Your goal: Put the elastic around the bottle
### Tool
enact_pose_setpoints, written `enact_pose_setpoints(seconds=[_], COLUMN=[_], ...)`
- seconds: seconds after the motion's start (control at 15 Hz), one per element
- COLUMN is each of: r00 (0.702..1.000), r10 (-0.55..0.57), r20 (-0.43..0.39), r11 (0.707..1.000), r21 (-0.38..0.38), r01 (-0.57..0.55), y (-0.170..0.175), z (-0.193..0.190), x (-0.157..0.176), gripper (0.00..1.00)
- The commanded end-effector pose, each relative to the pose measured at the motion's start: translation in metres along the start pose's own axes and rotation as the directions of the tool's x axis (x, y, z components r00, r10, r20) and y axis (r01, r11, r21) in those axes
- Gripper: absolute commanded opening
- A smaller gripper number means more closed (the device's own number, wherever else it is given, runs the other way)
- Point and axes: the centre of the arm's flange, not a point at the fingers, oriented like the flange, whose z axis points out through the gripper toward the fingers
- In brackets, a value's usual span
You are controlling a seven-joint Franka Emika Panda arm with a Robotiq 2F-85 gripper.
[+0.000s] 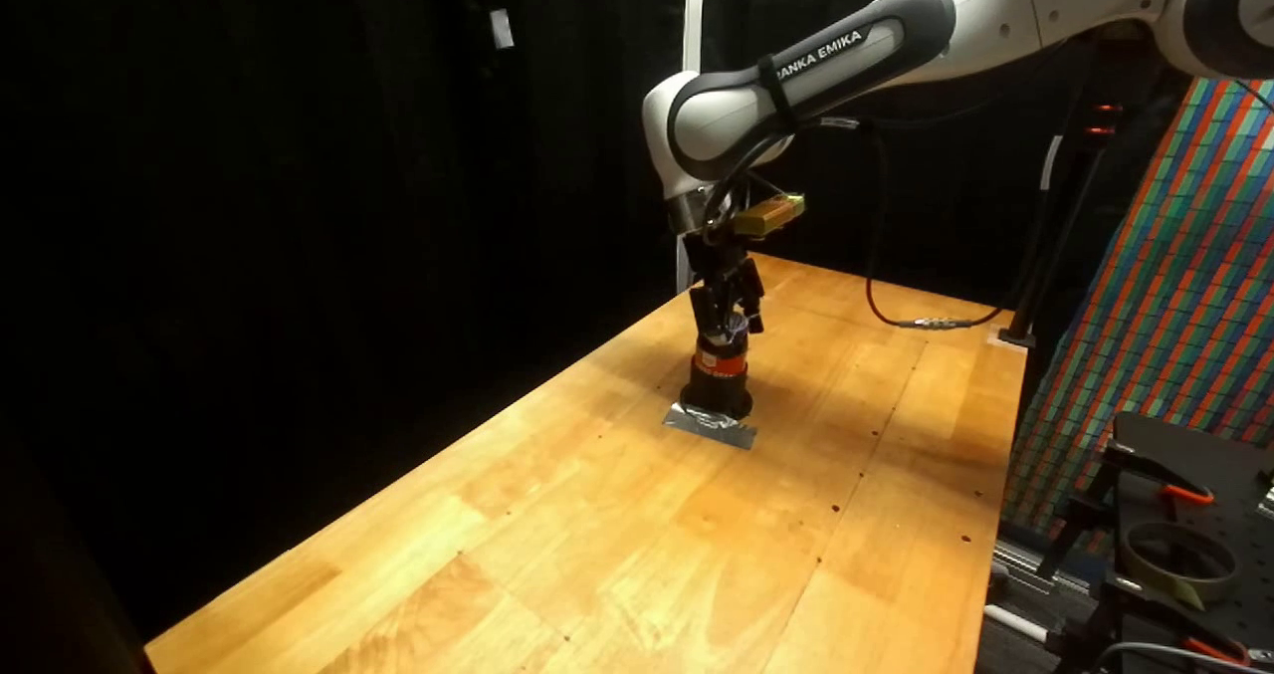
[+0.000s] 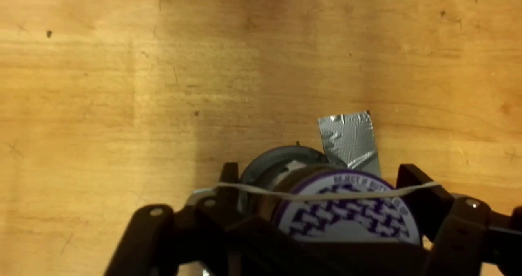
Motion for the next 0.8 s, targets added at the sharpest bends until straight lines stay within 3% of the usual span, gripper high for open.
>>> enact_pose_setpoints(seconds=[0.0,0.2,0.4,0.47,0.53,0.73], r00=[0.999,0.999,0.999,0.997,0.995,0.979], r10=[-0.001,-0.005,-0.005,-0.01,-0.013,-0.014], r20=[0.053,0.035,-0.046,-0.077,-0.103,-0.205], r11=[1.0,1.0,0.999,0.999,0.999,0.999], r21=[-0.026,-0.029,-0.04,-0.04,-0.042,-0.045], r01=[0.002,0.006,0.003,0.007,0.009,0.005], y=[0.005,0.008,0.009,0.009,0.009,0.008], z=[0.006,0.015,0.017,0.018,0.02,0.029], x=[-0.055,-0.093,-0.116,-0.12,-0.125,-0.138], gripper=[1.0,1.0,1.0,0.75,0.72,0.49])
